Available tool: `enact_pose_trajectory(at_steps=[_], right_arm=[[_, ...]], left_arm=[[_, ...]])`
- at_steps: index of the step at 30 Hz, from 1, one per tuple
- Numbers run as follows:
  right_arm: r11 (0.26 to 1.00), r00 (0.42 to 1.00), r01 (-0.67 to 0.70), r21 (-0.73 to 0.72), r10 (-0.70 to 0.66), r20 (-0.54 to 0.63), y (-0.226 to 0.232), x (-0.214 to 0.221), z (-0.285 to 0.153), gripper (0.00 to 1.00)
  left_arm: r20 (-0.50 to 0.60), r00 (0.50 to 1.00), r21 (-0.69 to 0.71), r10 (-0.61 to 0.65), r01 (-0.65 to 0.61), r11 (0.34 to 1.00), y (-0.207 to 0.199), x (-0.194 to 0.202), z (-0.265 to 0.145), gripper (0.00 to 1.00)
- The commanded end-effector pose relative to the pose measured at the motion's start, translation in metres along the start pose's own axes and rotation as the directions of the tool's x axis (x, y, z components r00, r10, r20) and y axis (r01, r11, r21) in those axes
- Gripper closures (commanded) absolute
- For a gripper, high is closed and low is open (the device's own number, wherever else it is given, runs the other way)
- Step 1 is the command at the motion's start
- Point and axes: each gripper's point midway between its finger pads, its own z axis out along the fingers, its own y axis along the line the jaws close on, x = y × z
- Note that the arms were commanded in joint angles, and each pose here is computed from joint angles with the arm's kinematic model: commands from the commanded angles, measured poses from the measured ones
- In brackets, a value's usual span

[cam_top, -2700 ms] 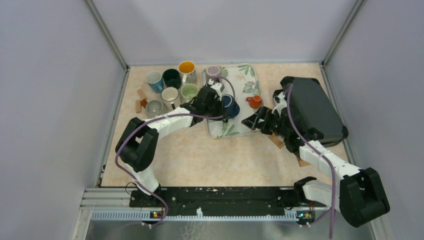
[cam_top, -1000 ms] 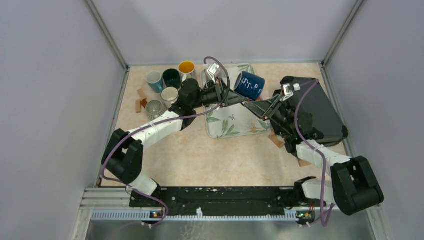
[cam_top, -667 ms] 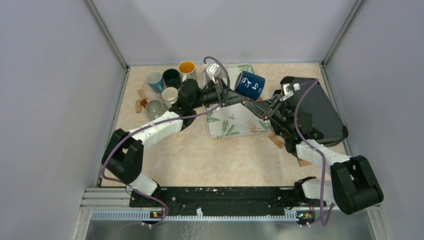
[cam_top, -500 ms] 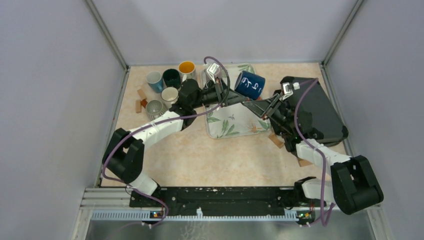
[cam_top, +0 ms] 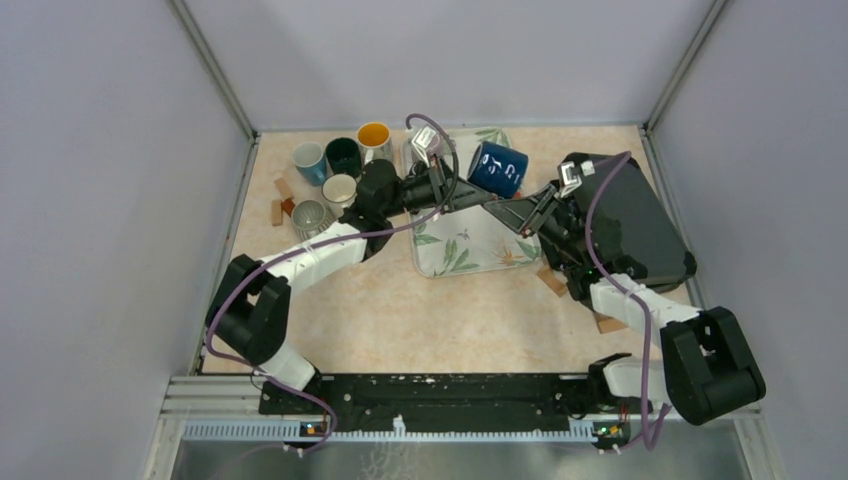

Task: Turn the mug right side up
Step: Turn over the cup on the tray.

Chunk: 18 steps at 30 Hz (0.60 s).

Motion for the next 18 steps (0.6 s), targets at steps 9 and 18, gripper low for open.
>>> enact_pose_trajectory(at_steps=[9, 18], right_arm=[[0.994, 0.996, 0.087, -0.072, -0.088, -0.010, 0.022, -0.008, 0.015, 0.75], [0.994, 0.994, 0.104, -0.045, -0.104, -0.009, 0.021, -0.009, 0.015, 1.00]], left_arm=[[0.010, 0.996, 0.138, 0.087, -0.087, 0.987, -0.032, -0.006, -0.001, 1.00], [0.012, 0.995, 0.083, 0.103, -0.104, 0.991, -0.023, -0.004, -0.003, 0.98]])
